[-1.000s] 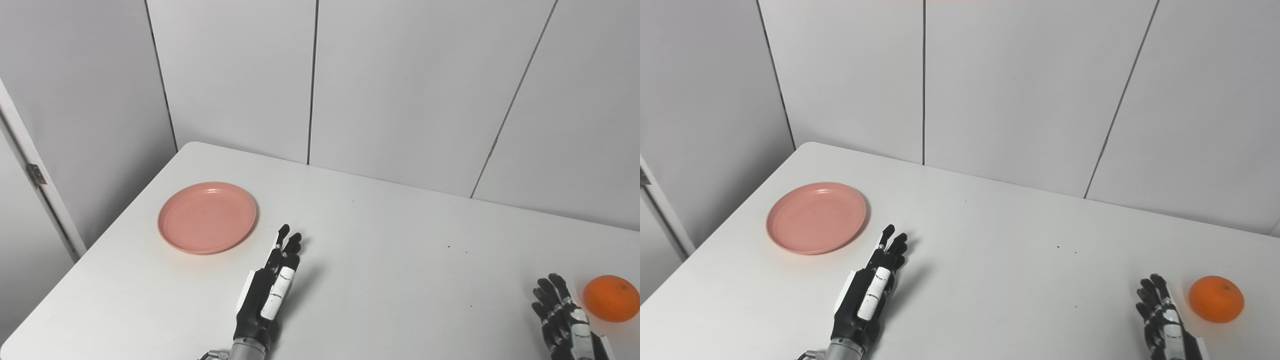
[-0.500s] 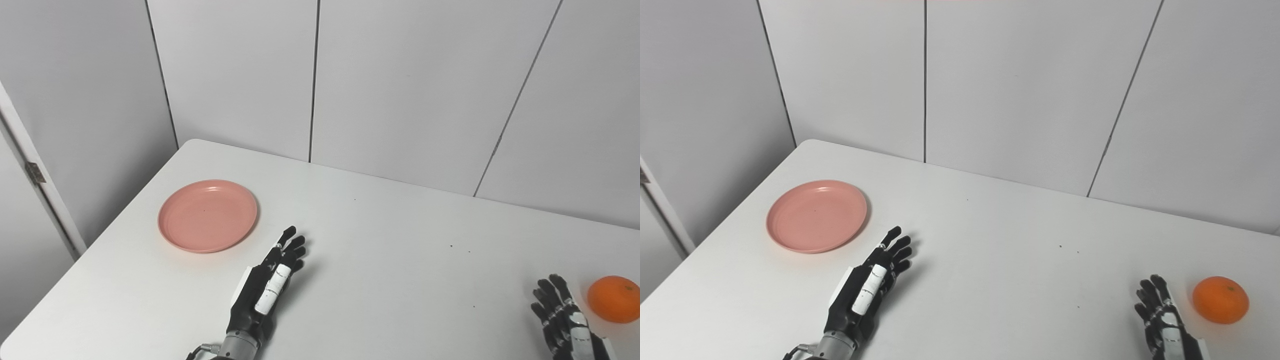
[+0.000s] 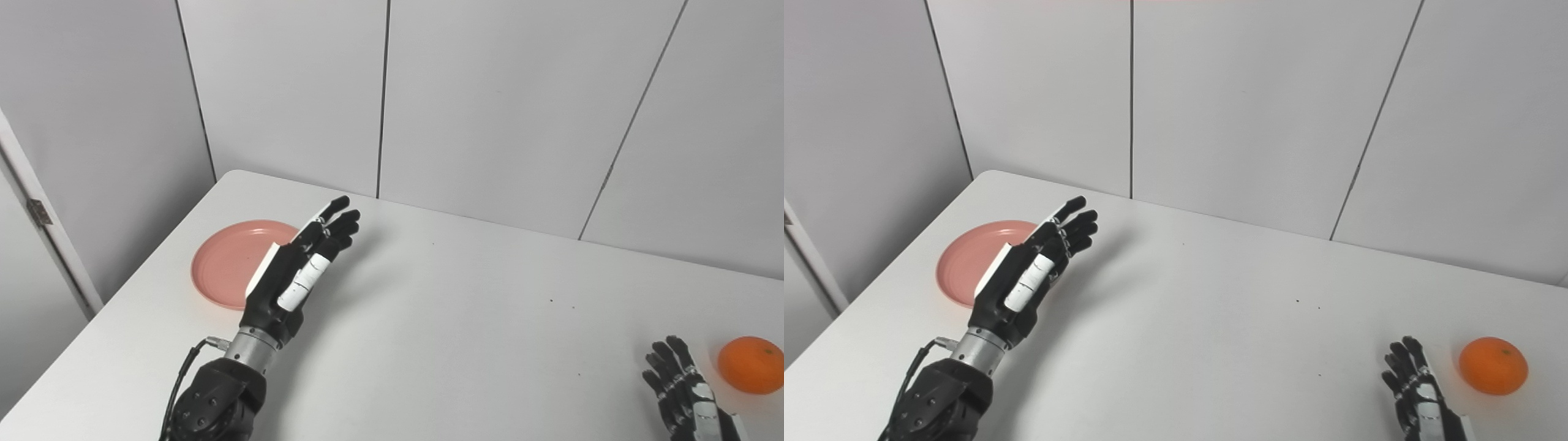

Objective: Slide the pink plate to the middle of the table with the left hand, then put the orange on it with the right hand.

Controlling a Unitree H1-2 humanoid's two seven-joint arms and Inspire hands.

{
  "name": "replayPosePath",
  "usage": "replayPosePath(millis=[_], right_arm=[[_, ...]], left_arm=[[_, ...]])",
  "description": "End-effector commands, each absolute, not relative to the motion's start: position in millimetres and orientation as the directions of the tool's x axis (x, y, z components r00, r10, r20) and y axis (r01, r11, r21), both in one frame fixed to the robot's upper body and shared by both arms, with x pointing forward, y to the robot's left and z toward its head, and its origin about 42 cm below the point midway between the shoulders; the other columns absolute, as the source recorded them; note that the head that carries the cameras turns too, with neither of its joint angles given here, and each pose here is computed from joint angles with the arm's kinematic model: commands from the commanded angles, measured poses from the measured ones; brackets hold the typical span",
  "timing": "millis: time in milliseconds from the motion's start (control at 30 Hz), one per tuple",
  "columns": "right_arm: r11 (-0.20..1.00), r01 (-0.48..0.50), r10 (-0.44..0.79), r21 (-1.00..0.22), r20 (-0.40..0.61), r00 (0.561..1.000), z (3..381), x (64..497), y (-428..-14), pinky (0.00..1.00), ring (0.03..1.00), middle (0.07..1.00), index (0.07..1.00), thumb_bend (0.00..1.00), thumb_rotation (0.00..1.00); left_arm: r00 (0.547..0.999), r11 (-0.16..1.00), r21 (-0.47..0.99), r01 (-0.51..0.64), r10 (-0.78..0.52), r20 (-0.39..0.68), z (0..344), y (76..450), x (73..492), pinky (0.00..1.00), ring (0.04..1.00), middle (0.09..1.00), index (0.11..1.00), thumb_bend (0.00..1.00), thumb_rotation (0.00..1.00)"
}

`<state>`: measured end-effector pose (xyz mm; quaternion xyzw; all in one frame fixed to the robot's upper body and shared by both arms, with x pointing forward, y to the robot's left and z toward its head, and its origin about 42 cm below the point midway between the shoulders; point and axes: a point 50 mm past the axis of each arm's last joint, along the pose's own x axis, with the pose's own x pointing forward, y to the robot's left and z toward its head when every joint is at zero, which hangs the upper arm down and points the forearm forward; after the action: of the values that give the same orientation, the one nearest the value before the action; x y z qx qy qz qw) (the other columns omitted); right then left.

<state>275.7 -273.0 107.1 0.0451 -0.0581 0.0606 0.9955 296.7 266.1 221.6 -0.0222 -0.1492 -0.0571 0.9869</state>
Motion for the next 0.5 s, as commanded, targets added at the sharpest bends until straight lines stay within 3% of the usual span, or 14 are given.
replayPosePath(millis=[0, 267, 467], right_arm=[[0.981, -0.093, 0.104, 0.172, -0.053, 0.993, 57, 240, -256, 0.95, 0.948, 0.938, 0.949, 0.82, 0.94], [0.98, -0.096, 0.108, 0.173, -0.06, 0.992, 56, 239, -257, 0.96, 0.95, 0.94, 0.953, 0.82, 0.93], [0.981, -0.094, 0.106, 0.169, -0.065, 0.992, 55, 239, -257, 0.96, 0.947, 0.938, 0.953, 0.82, 0.93]], left_arm=[[0.914, 0.99, 0.007, 0.143, -0.135, 0.382, 252, 281, 308, 0.91, 0.9, 0.89, 0.91, 1.0, 0.73], [0.893, 0.993, 0.051, 0.103, -0.115, 0.434, 299, 312, 326, 0.94, 0.925, 0.885, 0.91, 1.0, 0.67], [0.887, 0.995, 0.059, 0.079, -0.097, 0.452, 305, 360, 348, 0.94, 0.932, 0.89, 0.94, 1.0, 0.72]])
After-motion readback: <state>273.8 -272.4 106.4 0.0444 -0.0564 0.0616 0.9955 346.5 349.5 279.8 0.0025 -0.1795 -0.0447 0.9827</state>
